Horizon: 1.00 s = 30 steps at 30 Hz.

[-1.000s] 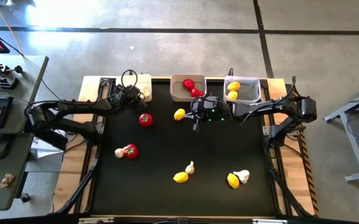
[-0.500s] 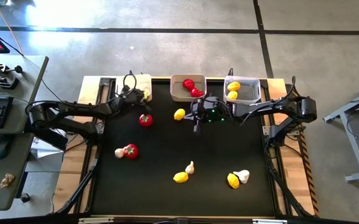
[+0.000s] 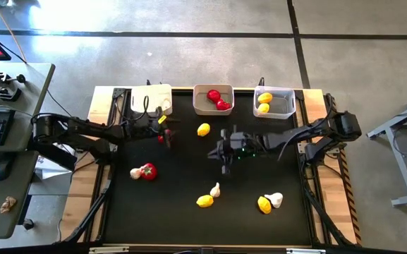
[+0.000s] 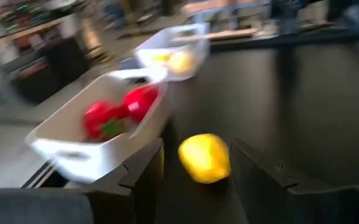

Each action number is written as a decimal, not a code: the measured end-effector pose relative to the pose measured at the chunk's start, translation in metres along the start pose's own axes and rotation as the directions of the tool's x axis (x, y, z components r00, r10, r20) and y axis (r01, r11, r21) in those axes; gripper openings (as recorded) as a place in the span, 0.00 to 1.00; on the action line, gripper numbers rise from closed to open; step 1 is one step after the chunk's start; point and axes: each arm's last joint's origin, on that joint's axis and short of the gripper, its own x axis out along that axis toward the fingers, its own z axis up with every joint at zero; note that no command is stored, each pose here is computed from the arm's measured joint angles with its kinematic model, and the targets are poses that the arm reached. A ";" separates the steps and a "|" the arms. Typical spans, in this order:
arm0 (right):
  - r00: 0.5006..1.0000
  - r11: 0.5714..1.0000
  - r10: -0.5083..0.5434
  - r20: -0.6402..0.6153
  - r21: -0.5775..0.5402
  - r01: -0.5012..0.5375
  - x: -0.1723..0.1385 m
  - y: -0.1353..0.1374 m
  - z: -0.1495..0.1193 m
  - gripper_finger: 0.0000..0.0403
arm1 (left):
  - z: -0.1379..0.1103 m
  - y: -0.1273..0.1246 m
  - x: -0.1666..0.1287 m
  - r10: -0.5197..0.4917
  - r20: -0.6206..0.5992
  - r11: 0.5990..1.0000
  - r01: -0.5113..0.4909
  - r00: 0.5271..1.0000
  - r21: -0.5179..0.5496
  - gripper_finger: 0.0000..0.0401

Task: Sort produce into baskets
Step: Put the bottom middle lemon into the transparent bin

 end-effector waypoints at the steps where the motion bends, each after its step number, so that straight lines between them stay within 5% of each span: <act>1: 1.000 1.000 0.015 -0.002 0.010 -0.015 0.000 0.006 0.000 0.11 | 0.001 -0.002 0.000 -0.032 0.016 0.999 0.031 0.999 0.012 0.42; 7: 0.997 0.989 0.075 -0.032 0.130 -0.071 -0.003 0.035 -0.005 0.31 | 0.007 -0.005 0.000 -0.137 0.090 0.990 0.135 0.986 0.030 0.42; 16: 0.987 0.974 0.023 -0.158 0.224 0.014 -0.004 0.090 0.010 0.60 | 0.000 -0.007 -0.002 -0.171 0.067 0.985 0.171 0.983 0.006 0.42; 30: 0.874 0.996 0.060 -0.482 0.083 -0.023 0.052 0.146 0.039 0.63 | 0.001 -0.010 -0.003 -0.182 0.073 0.982 0.184 0.981 -0.029 0.42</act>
